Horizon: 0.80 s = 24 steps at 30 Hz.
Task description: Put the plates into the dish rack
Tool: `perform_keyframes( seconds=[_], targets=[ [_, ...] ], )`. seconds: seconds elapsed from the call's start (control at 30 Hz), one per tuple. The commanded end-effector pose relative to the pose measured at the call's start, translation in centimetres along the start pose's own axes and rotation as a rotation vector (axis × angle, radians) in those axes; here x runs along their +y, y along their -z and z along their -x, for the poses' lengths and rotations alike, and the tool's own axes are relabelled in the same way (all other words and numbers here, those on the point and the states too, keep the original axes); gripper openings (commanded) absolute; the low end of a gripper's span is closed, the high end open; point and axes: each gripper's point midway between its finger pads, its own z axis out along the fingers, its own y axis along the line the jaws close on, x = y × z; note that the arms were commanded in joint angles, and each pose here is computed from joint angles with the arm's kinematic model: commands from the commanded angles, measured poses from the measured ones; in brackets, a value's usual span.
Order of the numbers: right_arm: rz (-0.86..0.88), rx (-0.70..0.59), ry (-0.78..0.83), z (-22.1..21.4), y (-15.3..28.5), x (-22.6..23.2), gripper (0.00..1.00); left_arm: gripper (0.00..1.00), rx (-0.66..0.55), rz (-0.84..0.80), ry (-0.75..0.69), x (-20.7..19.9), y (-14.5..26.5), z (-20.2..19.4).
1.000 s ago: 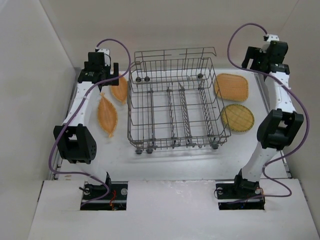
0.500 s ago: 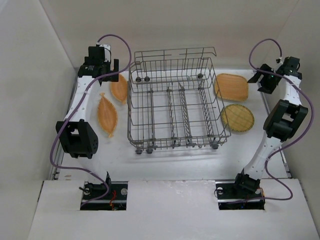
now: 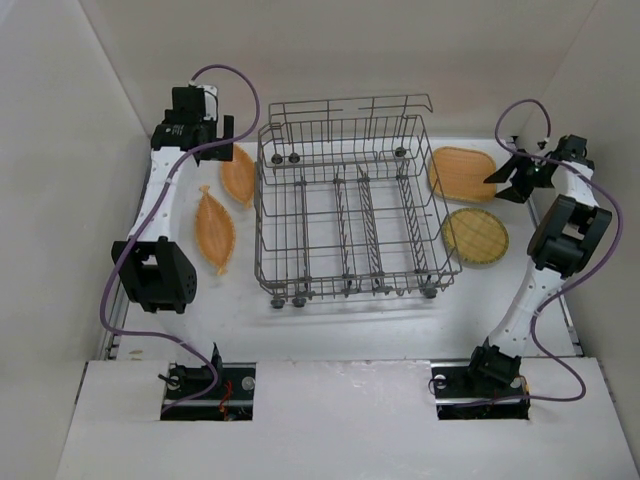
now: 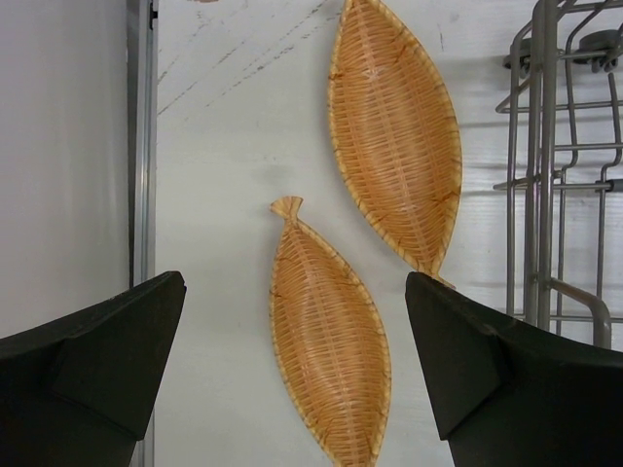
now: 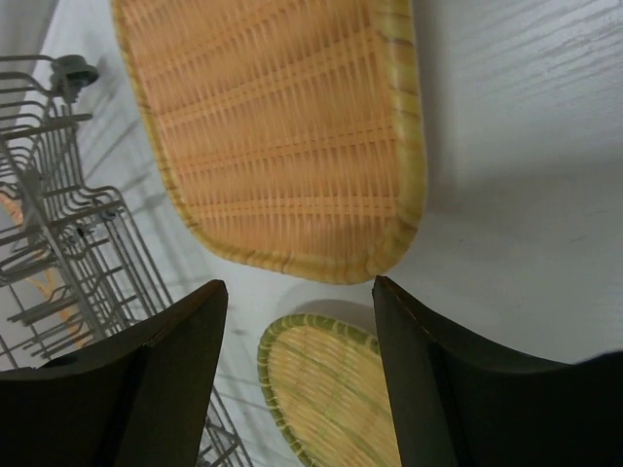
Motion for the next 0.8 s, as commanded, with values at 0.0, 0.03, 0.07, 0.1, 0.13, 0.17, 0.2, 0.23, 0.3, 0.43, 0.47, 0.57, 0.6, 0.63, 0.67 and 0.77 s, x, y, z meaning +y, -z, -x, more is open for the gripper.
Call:
perform_keyframes(
  seconds=[0.0,0.03,0.07,0.1,0.13,0.17,0.2,0.23,0.3,0.43,0.47,0.57,0.6,0.63,0.67,0.77],
  targets=[
    [0.017,-0.010,0.026,0.6,-0.5,-0.1,0.68,1.00,-0.032,0.021,-0.002,1.0,0.9,1.5],
    [-0.001,-0.016,0.042,0.9,-0.7,-0.6,0.68,1.00,-0.028,0.021,-0.003,1.0,0.8,1.5],
    [-0.013,-0.020,0.052,1.2,-0.8,-0.9,0.68,1.00,-0.026,0.020,-0.006,0.9,0.7,1.5],
    [-0.021,-0.022,0.061,1.4,-1.0,-1.1,0.68,1.00,-0.024,0.018,-0.007,0.8,0.7,1.5],
    [-0.024,-0.022,0.060,1.5,-1.2,-1.4,0.69,1.00,-0.021,0.017,-0.010,0.7,0.6,1.4],
    [-0.024,-0.022,0.065,1.6,-1.4,-1.5,0.69,1.00,-0.018,0.017,-0.011,0.7,0.5,1.4],
    [-0.034,-0.020,0.067,1.6,-1.5,-1.8,0.69,1.00,-0.015,0.015,-0.012,0.6,0.4,1.3],
    [-0.040,-0.022,0.071,1.8,-1.5,-2.1,0.68,1.00,-0.014,0.014,-0.015,0.4,0.3,1.3],
    [-0.048,-0.024,0.079,1.9,-1.6,-2.3,0.67,1.00,-0.015,0.010,-0.019,0.1,0.3,1.4],
    [-0.069,-0.052,0.092,3.1,-1.6,-2.7,0.64,1.00,-0.021,0.009,-0.031,-0.3,0.2,1.8],
    [-0.085,-0.062,0.094,3.5,-1.6,-2.8,0.64,1.00,-0.021,0.010,-0.036,-0.3,0.1,1.9],
    [-0.111,-0.080,0.100,4.4,-1.7,-3.2,0.62,1.00,-0.022,0.016,-0.042,-0.2,-0.1,2.1],
    [-0.110,-0.083,0.096,4.6,-1.9,-3.3,0.60,1.00,-0.022,0.019,-0.045,-0.1,-0.1,2.2],
    [-0.107,-0.087,0.099,4.8,-2.0,-3.2,0.59,1.00,-0.020,0.021,-0.047,-0.1,-0.1,2.2],
    [-0.110,-0.089,0.098,5.0,-2.1,-3.3,0.58,1.00,-0.019,0.020,-0.051,-0.1,-0.1,2.3],
    [-0.117,-0.085,0.089,5.1,-2.6,-3.8,0.60,1.00,-0.016,0.023,-0.060,-0.1,-0.1,2.4]
  ],
)
